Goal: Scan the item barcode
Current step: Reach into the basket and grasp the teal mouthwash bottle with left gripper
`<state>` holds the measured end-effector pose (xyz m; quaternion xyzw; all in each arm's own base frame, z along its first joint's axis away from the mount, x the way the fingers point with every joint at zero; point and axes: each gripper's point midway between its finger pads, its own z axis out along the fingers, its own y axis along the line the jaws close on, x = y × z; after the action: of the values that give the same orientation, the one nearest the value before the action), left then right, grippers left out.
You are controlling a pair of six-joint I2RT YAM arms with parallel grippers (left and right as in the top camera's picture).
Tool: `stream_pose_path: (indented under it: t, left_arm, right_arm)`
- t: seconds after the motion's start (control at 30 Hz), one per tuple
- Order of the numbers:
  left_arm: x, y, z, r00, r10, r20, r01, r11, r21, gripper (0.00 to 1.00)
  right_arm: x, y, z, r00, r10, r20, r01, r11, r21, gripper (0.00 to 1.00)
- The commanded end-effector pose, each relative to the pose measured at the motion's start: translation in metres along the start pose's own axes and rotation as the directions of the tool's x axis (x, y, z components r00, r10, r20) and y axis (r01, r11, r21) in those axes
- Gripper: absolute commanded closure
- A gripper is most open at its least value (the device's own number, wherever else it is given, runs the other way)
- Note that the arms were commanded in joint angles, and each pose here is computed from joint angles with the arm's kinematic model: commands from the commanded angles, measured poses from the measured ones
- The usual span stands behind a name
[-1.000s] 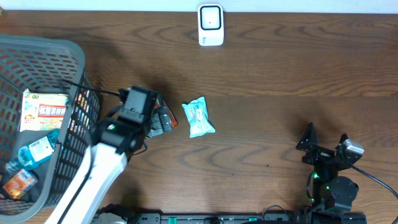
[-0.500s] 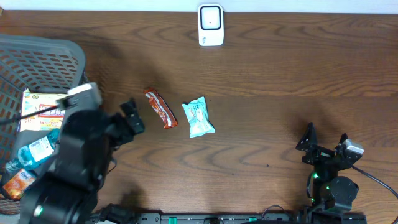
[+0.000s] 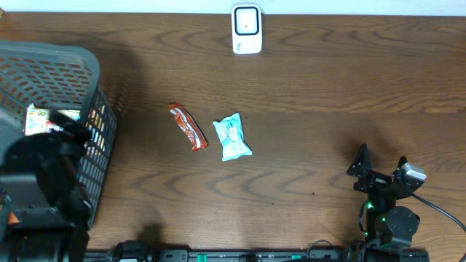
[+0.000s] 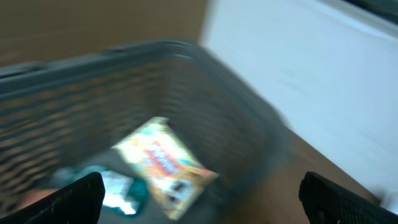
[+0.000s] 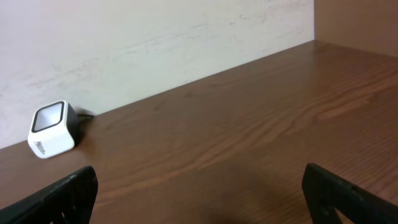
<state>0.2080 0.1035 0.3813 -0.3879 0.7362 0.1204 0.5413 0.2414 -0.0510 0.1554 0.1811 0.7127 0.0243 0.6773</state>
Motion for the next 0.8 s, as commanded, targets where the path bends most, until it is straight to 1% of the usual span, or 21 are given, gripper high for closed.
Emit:
stream_pose_path:
  t: [0.0, 0.07, 0.17, 0.2, 0.3, 0.4, 0.47, 0.53, 0.6, 0.77]
  left_arm:
    - [-0.002, 0.031, 0.021, 0.991, -0.133, -0.007, 0.13, 0.976, -0.172, 0.0]
    - [0.007, 0.047, 0.037, 0.973, -0.228, -0.039, 0.21, 0.943, -0.258, 0.0]
    - [0.022, 0.076, 0.061, 0.911, -0.41, -0.054, 0.356, 0.844, -0.401, 0.0]
    - [0.028, 0.083, 0.07, 0.886, -0.459, -0.067, 0.389, 0.814, -0.431, 0.0]
    - [0.048, 0.095, 0.098, 0.814, -0.562, -0.15, 0.434, 0.759, -0.486, 0.0]
    - [0.074, 0.105, 0.127, 0.731, -0.639, -0.24, 0.443, 0.711, -0.546, 0.0]
    - [0.092, 0.113, 0.142, 0.673, -0.689, -0.267, 0.44, 0.664, -0.604, 0.0]
    - [0.111, 0.121, 0.158, 0.626, -0.719, -0.3, 0.414, 0.633, -0.654, 0.0]
    - [0.131, 0.128, 0.171, 0.593, -0.739, -0.318, 0.376, 0.604, -0.702, 0.0]
    - [0.172, 0.141, 0.202, 0.541, -0.758, -0.364, 0.286, 0.573, -0.768, 0.0]
  right_arm:
    - [0.0, 0.0, 0.0, 1.0, 0.013, 0.0, -0.013, 1.0, -0.001, 0.01]
    - [0.0, 0.0, 0.0, 1.0, 0.013, 0.0, -0.013, 1.0, -0.001, 0.01]
    - [0.0, 0.0, 0.0, 1.0, 0.013, 0.0, -0.013, 1.0, -0.001, 0.01]
    - [0.0, 0.0, 0.0, 1.0, 0.013, 0.0, -0.013, 1.0, -0.001, 0.01]
    - [0.0, 0.0, 0.0, 1.0, 0.013, 0.0, -0.013, 1.0, -0.001, 0.01]
    - [0.0, 0.0, 0.0, 1.0, 0.013, 0.0, -0.013, 1.0, -0.001, 0.01]
    - [0.0, 0.0, 0.0, 1.0, 0.013, 0.0, -0.013, 1.0, -0.001, 0.01]
    - [0.0, 0.0, 0.0, 1.0, 0.013, 0.0, -0.013, 1.0, -0.001, 0.01]
    - [0.0, 0.0, 0.0, 1.0, 0.013, 0.0, -0.013, 1.0, -0.002, 0.01]
    - [0.0, 0.0, 0.0, 1.0, 0.013, 0.0, -0.013, 1.0, -0.001, 0.01]
